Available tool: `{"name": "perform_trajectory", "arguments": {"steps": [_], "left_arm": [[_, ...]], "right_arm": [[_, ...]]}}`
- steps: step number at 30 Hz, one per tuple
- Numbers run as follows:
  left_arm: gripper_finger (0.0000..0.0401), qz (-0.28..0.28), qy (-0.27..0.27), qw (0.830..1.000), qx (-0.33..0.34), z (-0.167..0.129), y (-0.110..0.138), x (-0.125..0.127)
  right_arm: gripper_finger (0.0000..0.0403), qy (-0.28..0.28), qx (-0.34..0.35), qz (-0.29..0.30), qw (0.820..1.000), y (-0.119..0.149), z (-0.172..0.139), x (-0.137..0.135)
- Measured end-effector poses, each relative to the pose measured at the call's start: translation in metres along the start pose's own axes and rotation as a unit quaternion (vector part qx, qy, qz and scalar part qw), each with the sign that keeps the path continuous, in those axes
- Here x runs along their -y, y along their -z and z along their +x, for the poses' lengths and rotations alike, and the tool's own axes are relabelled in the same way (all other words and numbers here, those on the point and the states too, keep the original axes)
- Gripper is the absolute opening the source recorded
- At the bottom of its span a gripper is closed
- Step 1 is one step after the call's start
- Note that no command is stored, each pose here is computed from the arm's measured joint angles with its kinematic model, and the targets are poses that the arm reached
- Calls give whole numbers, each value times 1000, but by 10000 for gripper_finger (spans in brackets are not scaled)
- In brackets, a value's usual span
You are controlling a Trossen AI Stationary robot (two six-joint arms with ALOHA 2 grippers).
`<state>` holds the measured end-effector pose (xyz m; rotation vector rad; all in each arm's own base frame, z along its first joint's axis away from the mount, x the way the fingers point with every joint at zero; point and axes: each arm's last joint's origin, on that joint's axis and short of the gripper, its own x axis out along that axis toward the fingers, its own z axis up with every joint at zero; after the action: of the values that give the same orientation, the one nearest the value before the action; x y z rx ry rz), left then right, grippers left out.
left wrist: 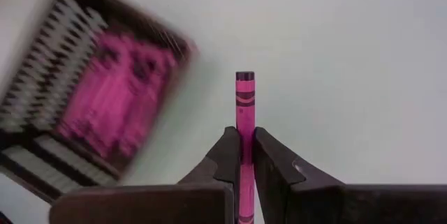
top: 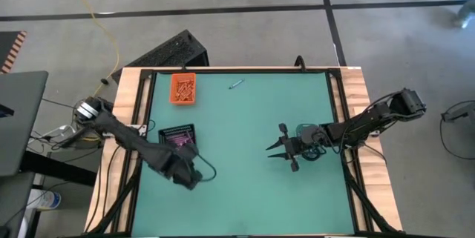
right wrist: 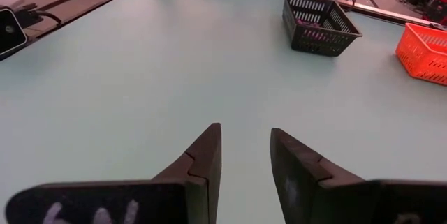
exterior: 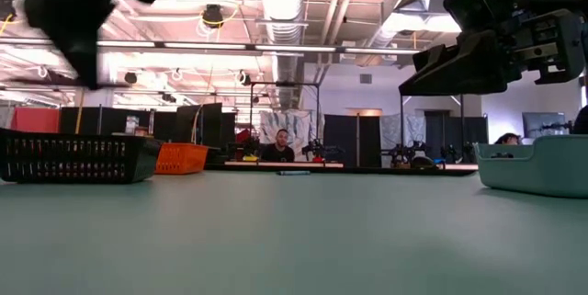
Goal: Sort crayons
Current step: Put the violet crayon into the black bin, then put the blue crayon into the blue bin
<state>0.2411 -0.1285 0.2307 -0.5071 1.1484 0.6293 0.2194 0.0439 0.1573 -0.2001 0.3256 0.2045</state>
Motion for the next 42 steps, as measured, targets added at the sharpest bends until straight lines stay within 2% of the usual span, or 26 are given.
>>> {"name": "perform_trajectory", "arguments": {"steps": [3,6,10,14,18,22,27,34,39,42], "left_arm": [[11,2,-38,999,17,-9,-17,-20],[11,32,-83,996,4,-7,-30,-42],[11,127,-114,985,-24,9,-41,-59],[11,245,-115,961,-59,27,-42,-69],[11,304,-118,942,-84,34,-40,-76],[21,300,-124,943,-75,35,-43,-76],[57,292,-116,945,-84,34,-42,-77],[107,278,-102,949,-109,34,-40,-77],[118,284,-114,950,-66,24,-40,-79],[117,283,-83,955,-14,12,-41,-78]], "right_arm": [[119,0,0,0,1000,0,0,0],[119,0,0,0,1000,0,0,0],[119,0,0,0,1000,0,0,0],[119,0,-2,0,1000,0,0,0],[119,-1,-5,-2,1000,1,0,0],[119,0,-4,-8,1000,1,0,0],[119,9,0,-7,1000,0,0,3],[119,56,8,34,998,-9,3,27],[119,90,-101,-19,991,-37,13,68],[119,104,-151,-42,982,-54,19,102]]}}
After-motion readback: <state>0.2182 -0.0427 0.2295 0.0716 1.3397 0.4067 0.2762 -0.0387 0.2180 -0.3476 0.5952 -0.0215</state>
